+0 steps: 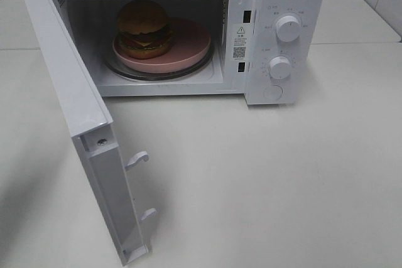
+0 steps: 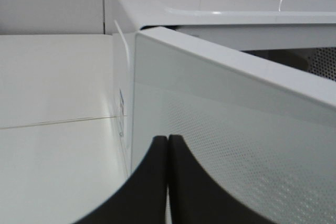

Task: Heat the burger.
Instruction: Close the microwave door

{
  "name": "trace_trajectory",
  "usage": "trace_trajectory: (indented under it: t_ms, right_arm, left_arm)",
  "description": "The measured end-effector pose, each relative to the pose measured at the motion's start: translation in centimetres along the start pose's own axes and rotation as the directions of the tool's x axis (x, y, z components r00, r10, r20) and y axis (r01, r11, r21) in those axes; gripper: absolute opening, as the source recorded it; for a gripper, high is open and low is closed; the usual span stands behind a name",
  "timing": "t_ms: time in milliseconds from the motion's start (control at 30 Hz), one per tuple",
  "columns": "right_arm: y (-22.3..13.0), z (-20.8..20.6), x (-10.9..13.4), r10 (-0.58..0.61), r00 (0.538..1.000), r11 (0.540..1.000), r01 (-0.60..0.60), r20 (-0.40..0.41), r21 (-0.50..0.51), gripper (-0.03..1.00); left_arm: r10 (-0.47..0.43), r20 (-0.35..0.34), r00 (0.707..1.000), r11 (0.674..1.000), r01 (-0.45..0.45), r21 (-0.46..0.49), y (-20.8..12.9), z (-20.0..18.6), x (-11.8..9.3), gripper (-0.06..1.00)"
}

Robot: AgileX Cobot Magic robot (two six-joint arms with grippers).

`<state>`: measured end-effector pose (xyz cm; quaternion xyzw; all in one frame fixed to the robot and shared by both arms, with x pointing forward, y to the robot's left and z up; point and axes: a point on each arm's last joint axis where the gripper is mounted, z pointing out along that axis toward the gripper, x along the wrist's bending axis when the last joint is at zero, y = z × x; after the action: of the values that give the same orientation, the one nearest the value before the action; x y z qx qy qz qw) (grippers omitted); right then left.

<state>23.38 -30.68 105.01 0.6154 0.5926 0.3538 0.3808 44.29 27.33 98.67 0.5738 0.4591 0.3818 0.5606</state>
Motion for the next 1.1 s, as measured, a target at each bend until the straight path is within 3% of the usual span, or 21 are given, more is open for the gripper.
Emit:
trace_trajectory:
  t_ms: [167,400,767,1100]
  right_arm:
    - [0.0,0.0,0.0,0.0,1.0,1.0,0.0,0.0,0.0,0.7]
    - [0.0,0.0,0.0,0.0,1.0,1.0,0.0,0.0,0.0,0.7]
    - [0.0,0.0,0.0,0.0,1.0,1.0,0.0,0.0,0.0,0.7]
    - [0.0,0.0,0.0,0.0,1.0,1.0,0.0,0.0,0.0,0.7]
  left_arm:
    - [-0.028,0.062,0.998,0.999,0.026,0.034,-2.0,1.4,-0.1,0.0]
    - [-0.045,0.095,0.994,0.996,0.038,0.078,-3.7,2.7,0.1,0.0]
    - [0.014,0.218,0.976,0.995,-0.035,0.093,-4.1,6.1,0.1,0.0]
    - [0.003,0.252,0.968,0.991,-0.037,0.132,-5.0,7.8,-0.9,0.0]
